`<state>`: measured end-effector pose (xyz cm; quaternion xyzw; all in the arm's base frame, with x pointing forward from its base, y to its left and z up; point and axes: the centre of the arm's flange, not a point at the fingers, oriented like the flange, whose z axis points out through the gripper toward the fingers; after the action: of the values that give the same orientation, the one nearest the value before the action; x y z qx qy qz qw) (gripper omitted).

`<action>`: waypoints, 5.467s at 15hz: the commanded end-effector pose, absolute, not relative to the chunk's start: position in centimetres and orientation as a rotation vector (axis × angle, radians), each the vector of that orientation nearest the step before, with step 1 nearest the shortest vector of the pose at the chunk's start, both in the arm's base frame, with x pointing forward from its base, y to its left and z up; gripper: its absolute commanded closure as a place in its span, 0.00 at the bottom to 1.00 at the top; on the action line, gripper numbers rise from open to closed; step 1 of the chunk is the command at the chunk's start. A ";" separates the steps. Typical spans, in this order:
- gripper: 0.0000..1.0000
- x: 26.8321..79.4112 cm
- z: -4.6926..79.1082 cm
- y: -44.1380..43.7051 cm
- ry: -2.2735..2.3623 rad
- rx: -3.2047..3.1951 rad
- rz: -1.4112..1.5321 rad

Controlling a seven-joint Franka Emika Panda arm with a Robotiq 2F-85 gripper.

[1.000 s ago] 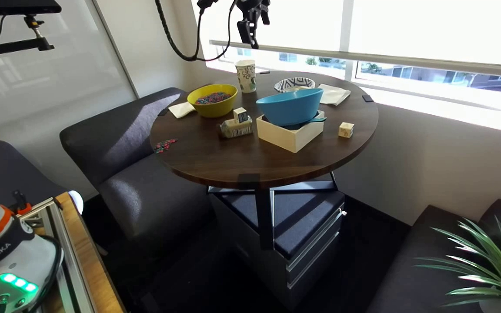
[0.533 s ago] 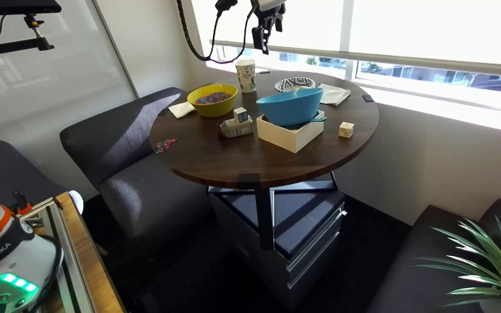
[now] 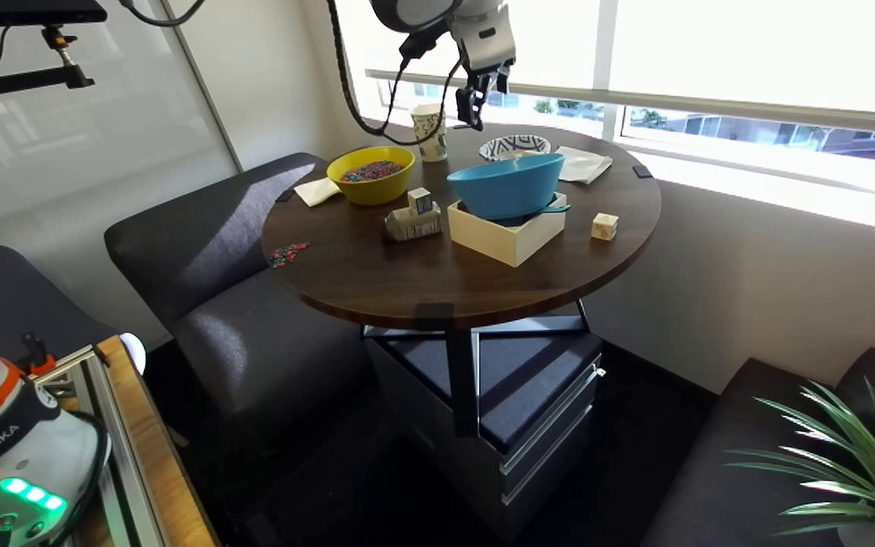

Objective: Move the bowl to the right

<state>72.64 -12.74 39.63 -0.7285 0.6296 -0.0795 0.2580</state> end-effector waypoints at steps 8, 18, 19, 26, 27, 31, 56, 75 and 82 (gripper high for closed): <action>0.00 77.3 31.8 -11.0 1.673 -1.995 -0.040; 0.35 79.2 29.5 -11.5 1.793 -2.137 -0.146; 0.44 79.3 29.4 -11.3 1.792 -2.144 -0.148; 0.99 80.1 30.0 -10.6 1.754 -2.161 -0.161; 1.00 80.1 30.1 -10.6 1.753 -2.162 -0.163; 1.00 79.7 33.2 -9.9 1.651 -2.140 -0.201; 0.98 54.9 49.5 -10.9 1.322 -1.983 -0.529; 0.93 32.0 37.0 -17.8 1.473 -1.839 -0.541; 0.98 33.5 36.9 -18.2 1.555 -1.887 -0.565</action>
<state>32.79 -17.94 37.64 -0.7144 0.5667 -0.2157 0.3492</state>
